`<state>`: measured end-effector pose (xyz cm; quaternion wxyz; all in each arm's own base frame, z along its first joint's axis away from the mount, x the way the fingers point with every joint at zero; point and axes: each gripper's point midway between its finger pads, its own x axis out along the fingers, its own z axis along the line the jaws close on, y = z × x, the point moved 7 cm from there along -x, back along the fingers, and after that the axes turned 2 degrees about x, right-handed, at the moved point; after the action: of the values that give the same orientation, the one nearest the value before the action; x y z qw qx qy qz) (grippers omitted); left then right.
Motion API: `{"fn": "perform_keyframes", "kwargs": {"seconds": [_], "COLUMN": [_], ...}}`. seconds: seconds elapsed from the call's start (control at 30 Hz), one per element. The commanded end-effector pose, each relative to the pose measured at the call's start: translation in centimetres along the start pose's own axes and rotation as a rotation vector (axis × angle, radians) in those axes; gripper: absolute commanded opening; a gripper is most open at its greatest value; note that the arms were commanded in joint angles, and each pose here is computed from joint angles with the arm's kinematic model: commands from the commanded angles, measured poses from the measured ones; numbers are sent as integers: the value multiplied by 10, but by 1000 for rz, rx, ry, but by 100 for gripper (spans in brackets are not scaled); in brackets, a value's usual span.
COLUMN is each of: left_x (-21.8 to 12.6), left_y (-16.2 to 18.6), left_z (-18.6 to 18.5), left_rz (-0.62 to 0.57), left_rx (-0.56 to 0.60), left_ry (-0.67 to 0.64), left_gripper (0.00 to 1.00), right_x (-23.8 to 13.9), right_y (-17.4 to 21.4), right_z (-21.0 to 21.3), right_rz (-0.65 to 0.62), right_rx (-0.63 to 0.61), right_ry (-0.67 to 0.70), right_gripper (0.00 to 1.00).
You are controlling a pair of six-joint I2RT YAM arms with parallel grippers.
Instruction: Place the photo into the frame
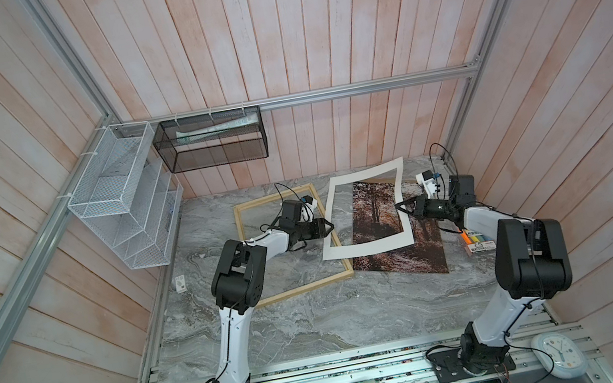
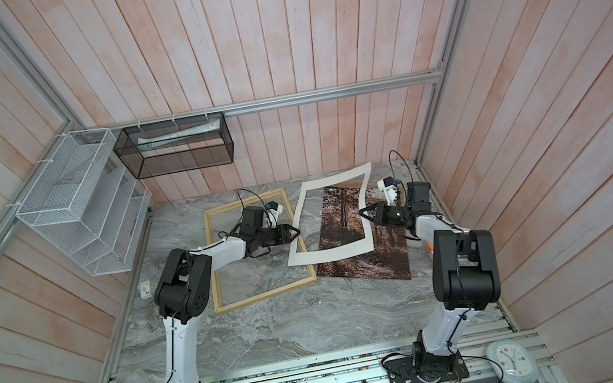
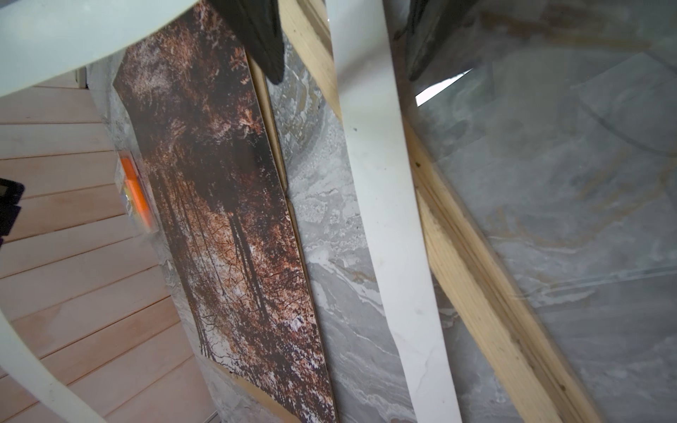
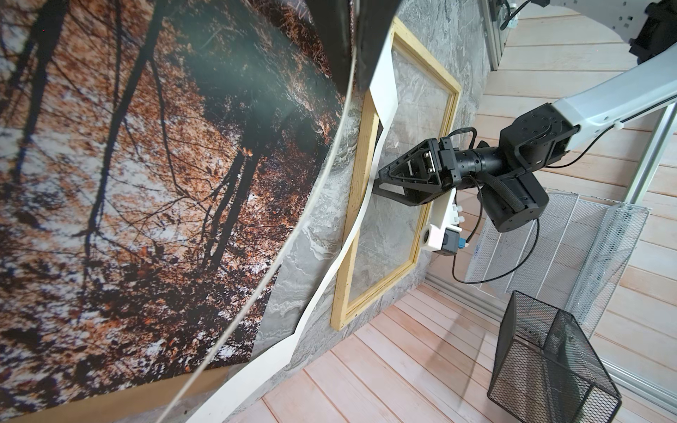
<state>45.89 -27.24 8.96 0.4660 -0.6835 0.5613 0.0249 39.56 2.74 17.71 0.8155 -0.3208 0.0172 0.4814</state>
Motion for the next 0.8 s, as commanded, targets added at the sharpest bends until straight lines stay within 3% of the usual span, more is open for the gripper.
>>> {"fn": "perform_keyframes", "kwargs": {"seconds": [0.0,0.77], "left_x": [6,-21], "left_y": [5,-13], "left_z": [5,-27], "left_rz": [28,-20], "left_rx": [-5,35], "left_ry": [16,120], "left_gripper": [53,44], "right_x": [1,4], "right_y": [1,4], "right_z": [6,4], "right_rz": [8,19], "right_rx": [-22,-24], "right_ry": [-18,4], "right_gripper": [8,8]}}
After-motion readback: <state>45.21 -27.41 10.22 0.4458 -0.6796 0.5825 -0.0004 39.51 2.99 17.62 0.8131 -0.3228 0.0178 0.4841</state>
